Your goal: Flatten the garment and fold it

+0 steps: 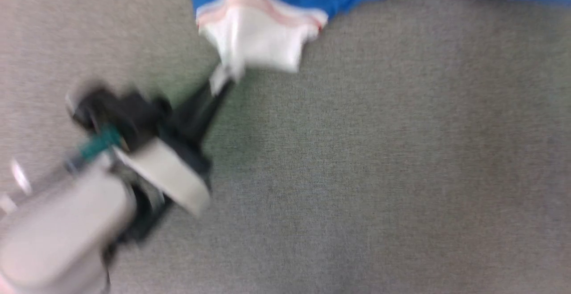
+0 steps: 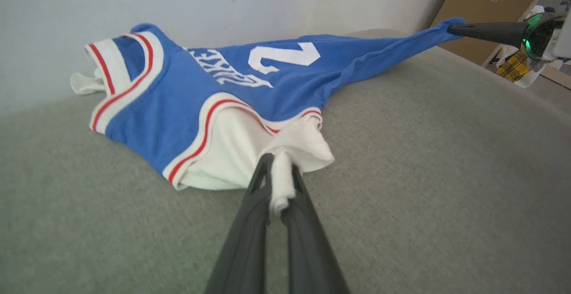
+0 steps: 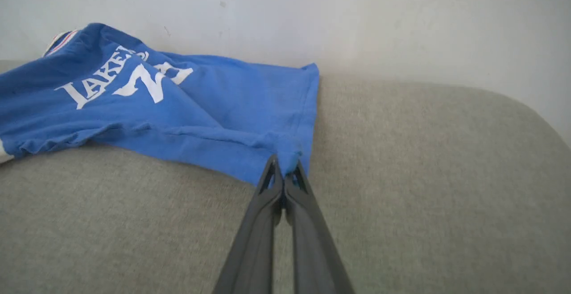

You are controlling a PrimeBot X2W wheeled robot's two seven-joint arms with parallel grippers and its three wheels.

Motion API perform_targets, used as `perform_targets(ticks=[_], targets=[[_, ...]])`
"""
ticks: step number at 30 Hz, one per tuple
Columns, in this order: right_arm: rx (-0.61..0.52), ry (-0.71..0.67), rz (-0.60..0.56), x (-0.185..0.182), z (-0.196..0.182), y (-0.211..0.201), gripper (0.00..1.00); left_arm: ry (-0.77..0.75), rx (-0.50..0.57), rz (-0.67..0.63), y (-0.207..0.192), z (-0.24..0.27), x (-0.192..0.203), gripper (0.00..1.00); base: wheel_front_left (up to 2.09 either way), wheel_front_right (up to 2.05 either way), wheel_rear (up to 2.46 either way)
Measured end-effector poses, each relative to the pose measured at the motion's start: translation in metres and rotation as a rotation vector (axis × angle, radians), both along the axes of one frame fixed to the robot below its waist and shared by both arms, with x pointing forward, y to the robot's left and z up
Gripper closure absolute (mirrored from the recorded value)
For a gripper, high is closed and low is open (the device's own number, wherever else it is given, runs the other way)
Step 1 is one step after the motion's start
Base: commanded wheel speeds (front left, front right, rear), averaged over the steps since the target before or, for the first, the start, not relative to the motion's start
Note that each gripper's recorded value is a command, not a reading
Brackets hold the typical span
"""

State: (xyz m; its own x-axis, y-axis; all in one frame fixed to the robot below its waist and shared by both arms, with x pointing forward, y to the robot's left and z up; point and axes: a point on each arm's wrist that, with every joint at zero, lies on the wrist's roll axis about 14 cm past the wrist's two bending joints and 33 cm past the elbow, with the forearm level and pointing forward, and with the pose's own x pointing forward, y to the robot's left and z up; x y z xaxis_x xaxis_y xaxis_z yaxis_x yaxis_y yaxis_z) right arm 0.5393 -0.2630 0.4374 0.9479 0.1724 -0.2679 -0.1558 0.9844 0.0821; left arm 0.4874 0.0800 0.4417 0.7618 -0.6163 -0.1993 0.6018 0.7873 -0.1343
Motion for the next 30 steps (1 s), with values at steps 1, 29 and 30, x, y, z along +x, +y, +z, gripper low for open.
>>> perform_targets(ticks=[1, 29, 30], targets=[[0.01, 0.023, -0.01, -0.012, -0.006, 0.001, 1.0, 0.043, 0.004, 0.01, 0.001, -0.008, -0.013, 1.0, 0.0, 0.0, 0.0], [-0.017, 0.683, -0.069, -0.299, -0.088, 0.004, 1.0, 0.907, 0.029, 0.178, 0.025, -0.078, -0.29, 1.0, 0.0, 0.0, 0.0], [-0.016, 0.689, -0.069, -0.302, -0.088, 0.004, 1.0, 0.907, 0.023, 0.182, 0.025, -0.077, -0.292, 1.0, 0.0, 0.0, 0.0]])
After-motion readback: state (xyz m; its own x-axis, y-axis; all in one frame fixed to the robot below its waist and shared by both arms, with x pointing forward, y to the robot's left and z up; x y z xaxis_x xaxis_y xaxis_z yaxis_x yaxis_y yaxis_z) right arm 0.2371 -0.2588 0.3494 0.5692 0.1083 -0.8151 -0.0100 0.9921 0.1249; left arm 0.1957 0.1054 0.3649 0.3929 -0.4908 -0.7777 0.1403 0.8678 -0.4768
